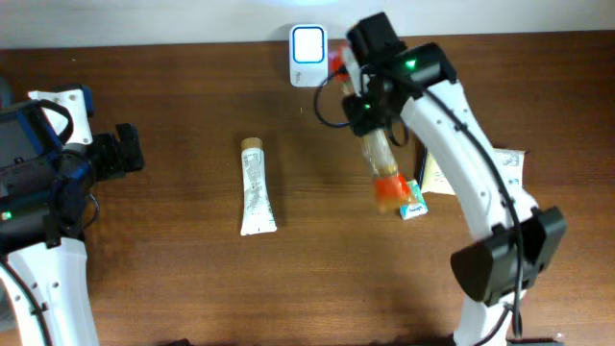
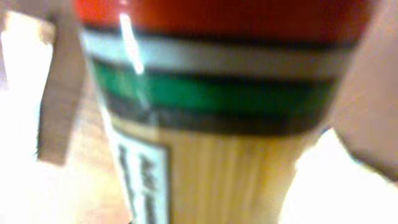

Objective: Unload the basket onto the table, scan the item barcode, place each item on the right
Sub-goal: 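Carry the pasta pack right and set it down beside the bag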

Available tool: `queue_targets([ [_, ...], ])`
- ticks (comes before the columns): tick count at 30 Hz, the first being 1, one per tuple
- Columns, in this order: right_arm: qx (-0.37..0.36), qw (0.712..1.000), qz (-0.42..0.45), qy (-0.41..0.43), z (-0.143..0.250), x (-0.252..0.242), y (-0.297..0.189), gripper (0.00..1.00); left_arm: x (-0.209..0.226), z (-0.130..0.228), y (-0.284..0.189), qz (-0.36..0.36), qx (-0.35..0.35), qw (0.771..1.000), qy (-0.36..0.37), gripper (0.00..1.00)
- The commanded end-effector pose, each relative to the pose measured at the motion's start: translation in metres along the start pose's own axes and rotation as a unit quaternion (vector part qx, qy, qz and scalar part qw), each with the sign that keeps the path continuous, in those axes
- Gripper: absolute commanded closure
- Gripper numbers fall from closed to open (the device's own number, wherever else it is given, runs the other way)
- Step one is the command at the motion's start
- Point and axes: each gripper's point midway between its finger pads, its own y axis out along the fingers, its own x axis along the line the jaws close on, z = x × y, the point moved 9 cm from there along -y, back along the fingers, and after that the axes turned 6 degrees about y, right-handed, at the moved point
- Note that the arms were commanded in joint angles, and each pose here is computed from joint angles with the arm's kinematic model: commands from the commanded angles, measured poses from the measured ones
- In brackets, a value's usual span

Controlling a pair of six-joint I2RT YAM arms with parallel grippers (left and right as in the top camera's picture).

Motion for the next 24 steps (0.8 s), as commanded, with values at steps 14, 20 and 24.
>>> queue_targets([
  [14, 0.131, 0.958, 0.159, 0.198, 0.092, -0.148, 0.137, 0.96, 0.001, -0.002, -0.003, -0.005, -0.005, 1.0, -0.002, 0.01],
  [20, 0.112, 0.96, 0.174, 0.188, 0.092, -0.188, 0.134, 0.79, 0.001, -0.002, -0.003, -0.005, -0.005, 1.0, -0.002, 0.01],
  [24, 0.121, 0.964, 0.125, 0.2, 0.09, -0.184, 0.127, 0.05, 0.001, -0.002, -0.003, -0.005, -0.005, 1.0, -0.002, 0.01],
])
